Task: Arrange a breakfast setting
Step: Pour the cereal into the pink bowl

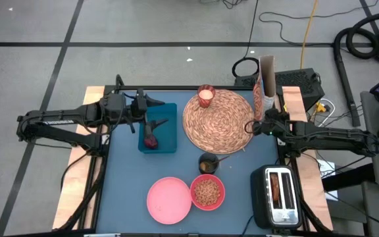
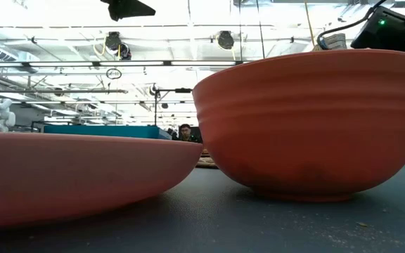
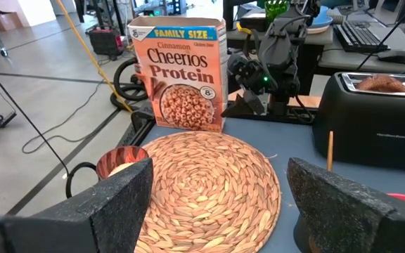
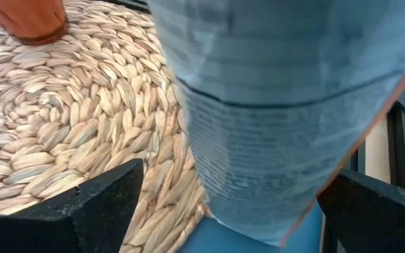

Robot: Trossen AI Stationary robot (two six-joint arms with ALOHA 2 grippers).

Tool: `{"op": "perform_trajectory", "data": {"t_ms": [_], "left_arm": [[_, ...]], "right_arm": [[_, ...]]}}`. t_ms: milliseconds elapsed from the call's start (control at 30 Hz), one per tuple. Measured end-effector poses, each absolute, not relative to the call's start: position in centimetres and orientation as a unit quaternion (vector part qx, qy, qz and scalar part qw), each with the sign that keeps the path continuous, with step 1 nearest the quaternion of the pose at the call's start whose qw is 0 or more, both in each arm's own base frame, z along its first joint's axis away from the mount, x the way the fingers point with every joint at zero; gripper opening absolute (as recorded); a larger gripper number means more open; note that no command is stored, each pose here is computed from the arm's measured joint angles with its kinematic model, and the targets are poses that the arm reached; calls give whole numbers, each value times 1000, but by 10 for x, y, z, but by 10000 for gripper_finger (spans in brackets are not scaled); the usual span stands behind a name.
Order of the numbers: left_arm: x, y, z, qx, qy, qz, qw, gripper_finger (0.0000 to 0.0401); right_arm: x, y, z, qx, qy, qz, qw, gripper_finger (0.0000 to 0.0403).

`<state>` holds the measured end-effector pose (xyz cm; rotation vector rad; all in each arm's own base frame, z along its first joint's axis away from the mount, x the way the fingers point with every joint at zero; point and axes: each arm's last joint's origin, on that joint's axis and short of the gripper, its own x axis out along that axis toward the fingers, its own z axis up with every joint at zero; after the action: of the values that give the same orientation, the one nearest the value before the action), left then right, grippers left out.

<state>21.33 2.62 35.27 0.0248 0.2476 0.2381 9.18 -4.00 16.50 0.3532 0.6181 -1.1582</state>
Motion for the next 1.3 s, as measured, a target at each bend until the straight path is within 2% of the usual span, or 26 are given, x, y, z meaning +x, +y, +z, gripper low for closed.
{"op": "perform_trajectory", "data": {"t_ms": [333, 1133, 1300], "left_arm": [[213, 26, 353, 6, 122, 119, 985, 333], [213, 26, 353, -1, 122, 120, 985, 333], [213, 26, 353, -1, 122, 120, 985, 333]], "right_arm": [[99, -42, 171, 119, 280, -509, 805, 398], [97, -42, 171, 149, 243, -547, 787, 398], [96, -43, 172, 164, 210, -576, 773, 398]]}}
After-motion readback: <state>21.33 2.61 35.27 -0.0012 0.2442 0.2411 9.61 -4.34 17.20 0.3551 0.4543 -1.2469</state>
